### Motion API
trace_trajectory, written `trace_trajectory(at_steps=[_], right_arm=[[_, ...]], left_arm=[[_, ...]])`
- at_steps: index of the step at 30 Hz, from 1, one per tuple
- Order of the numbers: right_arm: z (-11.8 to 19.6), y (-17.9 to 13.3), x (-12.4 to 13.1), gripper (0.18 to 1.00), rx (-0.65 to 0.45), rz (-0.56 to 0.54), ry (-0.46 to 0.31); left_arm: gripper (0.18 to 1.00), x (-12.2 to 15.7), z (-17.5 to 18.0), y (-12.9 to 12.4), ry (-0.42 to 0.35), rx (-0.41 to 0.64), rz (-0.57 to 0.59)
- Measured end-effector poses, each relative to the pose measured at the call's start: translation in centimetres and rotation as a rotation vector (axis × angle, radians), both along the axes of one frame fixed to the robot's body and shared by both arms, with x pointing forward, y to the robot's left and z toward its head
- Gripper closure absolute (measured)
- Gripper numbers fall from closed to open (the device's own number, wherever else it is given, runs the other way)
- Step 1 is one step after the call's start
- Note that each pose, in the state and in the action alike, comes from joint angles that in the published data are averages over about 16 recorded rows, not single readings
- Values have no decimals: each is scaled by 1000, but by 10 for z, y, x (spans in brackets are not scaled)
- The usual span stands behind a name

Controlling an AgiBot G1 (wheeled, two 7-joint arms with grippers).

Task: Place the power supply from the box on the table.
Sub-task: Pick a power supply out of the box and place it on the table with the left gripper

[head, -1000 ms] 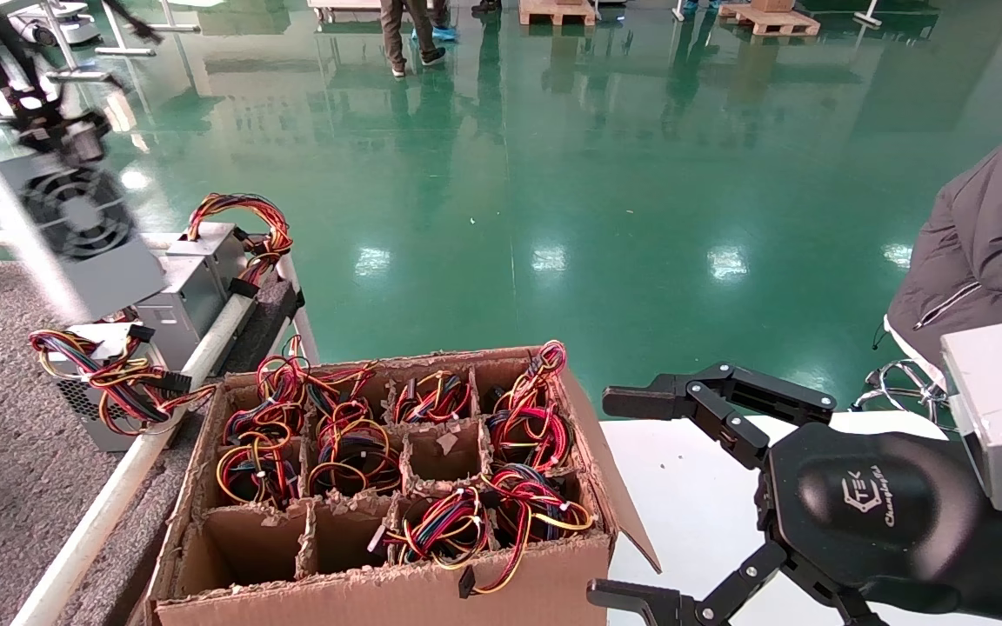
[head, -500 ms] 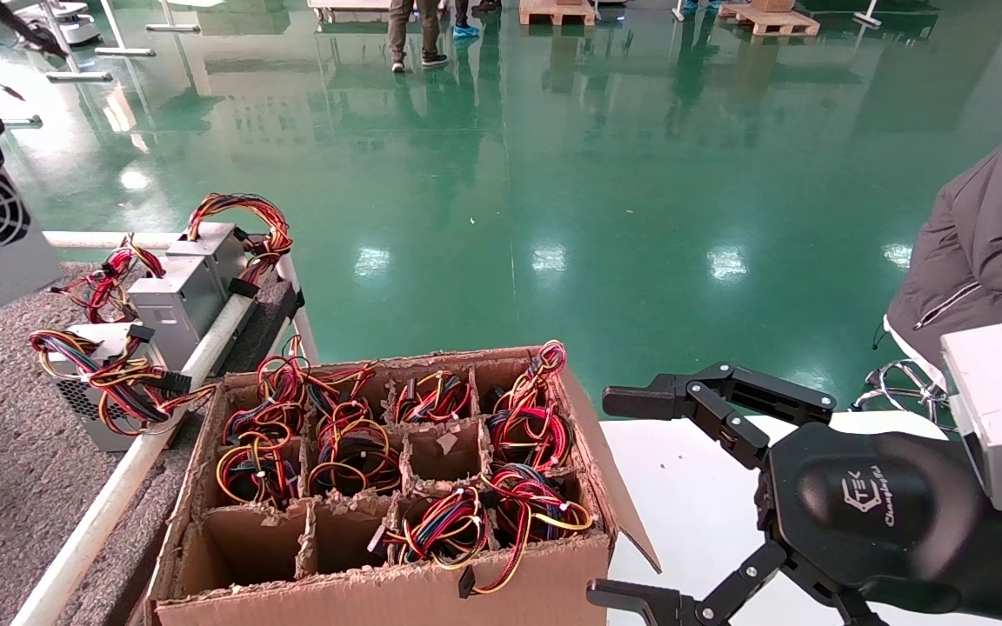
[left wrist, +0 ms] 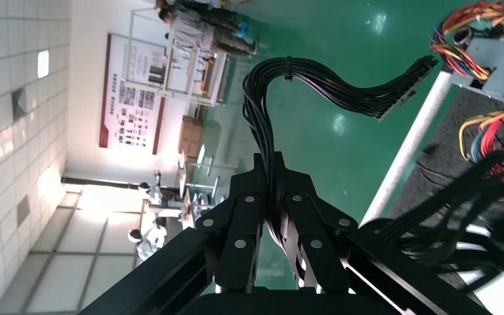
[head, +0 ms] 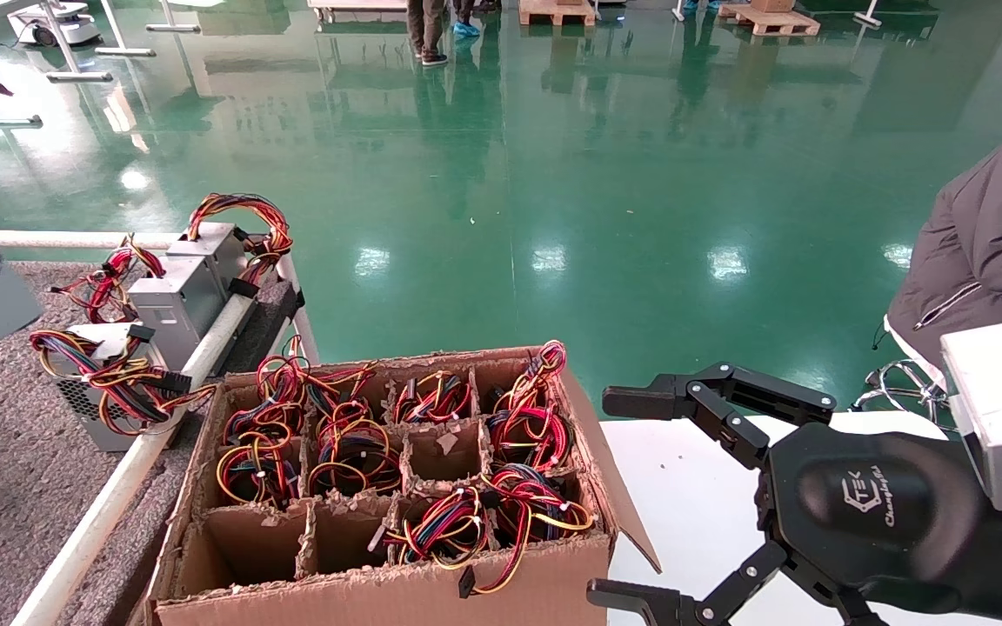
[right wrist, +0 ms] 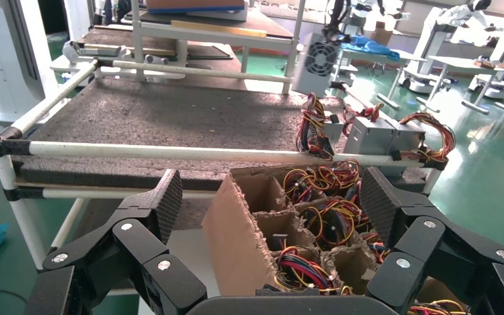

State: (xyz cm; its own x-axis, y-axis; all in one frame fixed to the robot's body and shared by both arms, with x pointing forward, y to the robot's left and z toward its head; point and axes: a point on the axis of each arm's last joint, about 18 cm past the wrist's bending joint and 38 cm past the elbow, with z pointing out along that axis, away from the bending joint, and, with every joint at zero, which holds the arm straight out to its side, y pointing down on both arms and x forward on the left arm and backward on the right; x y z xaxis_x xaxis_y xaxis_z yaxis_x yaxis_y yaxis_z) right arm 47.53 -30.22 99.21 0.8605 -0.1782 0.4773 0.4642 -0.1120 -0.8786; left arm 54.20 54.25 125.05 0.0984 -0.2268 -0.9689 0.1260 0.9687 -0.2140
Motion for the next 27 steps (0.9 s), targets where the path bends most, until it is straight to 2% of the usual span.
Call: trace_trajectory(at_steps=[27], right_arm=[[0, 0, 0, 178, 0, 0, 0]], left_arm=[[994, 4, -25, 0, 89, -33, -33]])
